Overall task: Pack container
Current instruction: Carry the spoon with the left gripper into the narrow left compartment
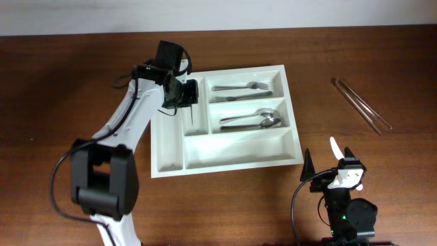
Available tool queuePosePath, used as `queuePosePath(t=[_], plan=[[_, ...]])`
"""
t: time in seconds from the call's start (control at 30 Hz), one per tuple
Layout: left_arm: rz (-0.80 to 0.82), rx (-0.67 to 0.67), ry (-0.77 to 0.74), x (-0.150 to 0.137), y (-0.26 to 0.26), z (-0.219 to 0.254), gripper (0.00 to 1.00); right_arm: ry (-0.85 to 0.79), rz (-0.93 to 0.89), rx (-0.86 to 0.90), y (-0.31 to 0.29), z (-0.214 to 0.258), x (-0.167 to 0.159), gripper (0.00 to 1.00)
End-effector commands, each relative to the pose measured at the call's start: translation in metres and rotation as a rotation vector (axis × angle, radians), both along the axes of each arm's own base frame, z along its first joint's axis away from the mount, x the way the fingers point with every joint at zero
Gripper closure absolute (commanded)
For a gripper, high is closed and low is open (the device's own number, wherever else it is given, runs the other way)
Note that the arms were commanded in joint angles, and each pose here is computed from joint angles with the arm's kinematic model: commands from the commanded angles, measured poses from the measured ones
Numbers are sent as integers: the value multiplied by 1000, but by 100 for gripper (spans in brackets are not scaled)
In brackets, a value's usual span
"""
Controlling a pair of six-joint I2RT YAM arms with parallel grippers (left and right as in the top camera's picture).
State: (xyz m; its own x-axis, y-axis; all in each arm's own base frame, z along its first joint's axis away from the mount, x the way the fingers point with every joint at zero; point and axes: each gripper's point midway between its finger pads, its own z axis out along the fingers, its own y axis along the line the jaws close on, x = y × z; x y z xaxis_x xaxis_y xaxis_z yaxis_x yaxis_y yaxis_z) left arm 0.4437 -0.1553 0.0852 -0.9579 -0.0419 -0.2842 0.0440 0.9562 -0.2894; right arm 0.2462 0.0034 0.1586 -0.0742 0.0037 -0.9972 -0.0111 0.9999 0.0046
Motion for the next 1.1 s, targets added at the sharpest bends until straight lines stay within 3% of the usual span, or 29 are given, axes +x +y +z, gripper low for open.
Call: queuePosePath(t=[0.0, 0.03, 0.07, 0.13, 0.2, 0.27, 0.37, 0.43, 0.57, 0.63, 0.7, 0.9, 1.07], plan=[[51, 2, 32, 9, 2, -23, 98, 4, -21, 10, -4, -3, 0, 1], [50, -3, 16, 13, 1, -23, 98, 4, -21, 10, -4, -3, 0, 1], [50, -10, -9, 19, 0, -21, 87, 4, -21, 10, -4, -3, 0, 1], [41, -23, -31, 24, -3, -17, 54, 4, -21, 10, -4, -3, 0, 1], [-29, -48, -53, 25, -10, -8, 33, 4, -21, 10, -4, -3, 0, 1], [-87, -50, -64, 24, -12, 5, 23, 4, -21, 10, -4, -3, 0, 1], [-244, 30, -92, 12, 7, 44, 7, 4, -21, 10, -4, -3, 0, 1], [-266, 106, -103, 6, 28, 66, 2, 4, -21, 10, -4, -3, 0, 1], [-254, 287, -92, -26, 85, 109, 1, 4, -21, 10, -4, -3, 0, 1], [-244, 336, -25, -59, 107, 123, 1, 4, -21, 10, -4, -3, 0, 1], [-252, 344, 55, -85, 117, 126, 15, 4, -21, 10, -4, -3, 0, 1], [-231, 343, 254, -140, 127, 92, 15, 4, -21, 10, -4, -3, 0, 1], [-156, 365, 317, -188, 150, 43, 16, 4, -21, 10, -4, -3, 0, 2]])
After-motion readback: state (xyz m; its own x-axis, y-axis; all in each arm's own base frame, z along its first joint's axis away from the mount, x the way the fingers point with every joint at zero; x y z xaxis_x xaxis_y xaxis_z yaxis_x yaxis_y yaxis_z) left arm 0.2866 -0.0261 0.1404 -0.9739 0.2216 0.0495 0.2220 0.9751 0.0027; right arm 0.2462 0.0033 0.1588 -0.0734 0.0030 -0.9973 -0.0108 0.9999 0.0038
